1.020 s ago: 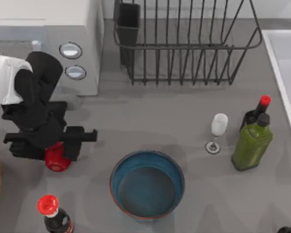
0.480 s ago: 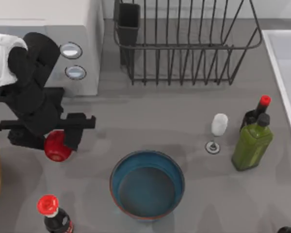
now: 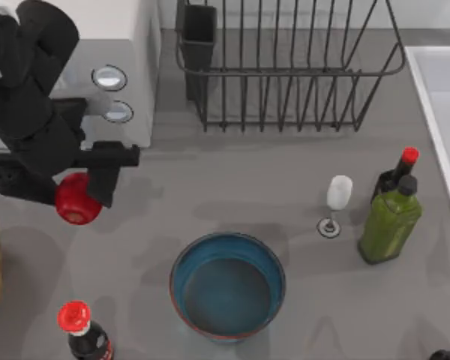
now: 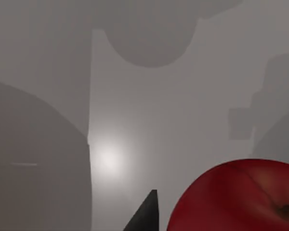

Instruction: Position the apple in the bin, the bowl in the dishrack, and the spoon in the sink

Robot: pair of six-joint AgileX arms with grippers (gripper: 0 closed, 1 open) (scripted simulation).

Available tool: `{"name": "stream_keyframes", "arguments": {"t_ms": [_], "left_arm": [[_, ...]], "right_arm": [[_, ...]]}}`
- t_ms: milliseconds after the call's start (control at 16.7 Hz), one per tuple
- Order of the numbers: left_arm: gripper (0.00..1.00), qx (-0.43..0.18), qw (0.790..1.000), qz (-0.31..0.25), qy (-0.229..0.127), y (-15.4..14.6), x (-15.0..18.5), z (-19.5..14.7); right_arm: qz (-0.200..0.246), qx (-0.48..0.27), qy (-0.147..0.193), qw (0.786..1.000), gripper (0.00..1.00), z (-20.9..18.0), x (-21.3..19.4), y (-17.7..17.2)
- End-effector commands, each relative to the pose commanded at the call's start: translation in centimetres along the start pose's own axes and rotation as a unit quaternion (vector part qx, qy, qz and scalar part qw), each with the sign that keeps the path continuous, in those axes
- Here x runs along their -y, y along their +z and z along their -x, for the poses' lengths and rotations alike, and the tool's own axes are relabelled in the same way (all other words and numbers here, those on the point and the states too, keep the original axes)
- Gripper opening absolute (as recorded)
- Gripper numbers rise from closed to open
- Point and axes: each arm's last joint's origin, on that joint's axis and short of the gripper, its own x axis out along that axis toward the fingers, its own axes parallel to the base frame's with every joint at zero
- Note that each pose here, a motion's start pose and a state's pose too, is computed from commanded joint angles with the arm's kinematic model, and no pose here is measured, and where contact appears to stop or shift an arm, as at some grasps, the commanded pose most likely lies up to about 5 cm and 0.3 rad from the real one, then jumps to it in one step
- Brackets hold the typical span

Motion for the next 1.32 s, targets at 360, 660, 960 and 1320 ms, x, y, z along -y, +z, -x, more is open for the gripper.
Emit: {"name": "stream_keyframes", "arguments": {"t_ms": [360,660,960,1320], "left_arm": [[0.00,-0.002,1.000,0.000,0.002,0.0,0.0,0.1],[0.00,-0.039,0.995,0.014,0.092,-1.0,0.6,-0.3],[0.00,-0.049,0.956,0.031,0.289,-2.6,1.0,0.3],[0.00,-0.027,0.898,0.028,0.438,-4.2,1.1,1.3]], "right_arm": [[0.000,0.000,0.000,1.000,1.00,0.0,0.0,0.0],[0.000,0.000,0.000,1.000,1.00,0.0,0.0,0.0],[0.000,0.000,0.000,1.000,1.00,0.0,0.0,0.0],[0.000,0.000,0.000,1.000,1.00,0.0,0.0,0.0]]}}
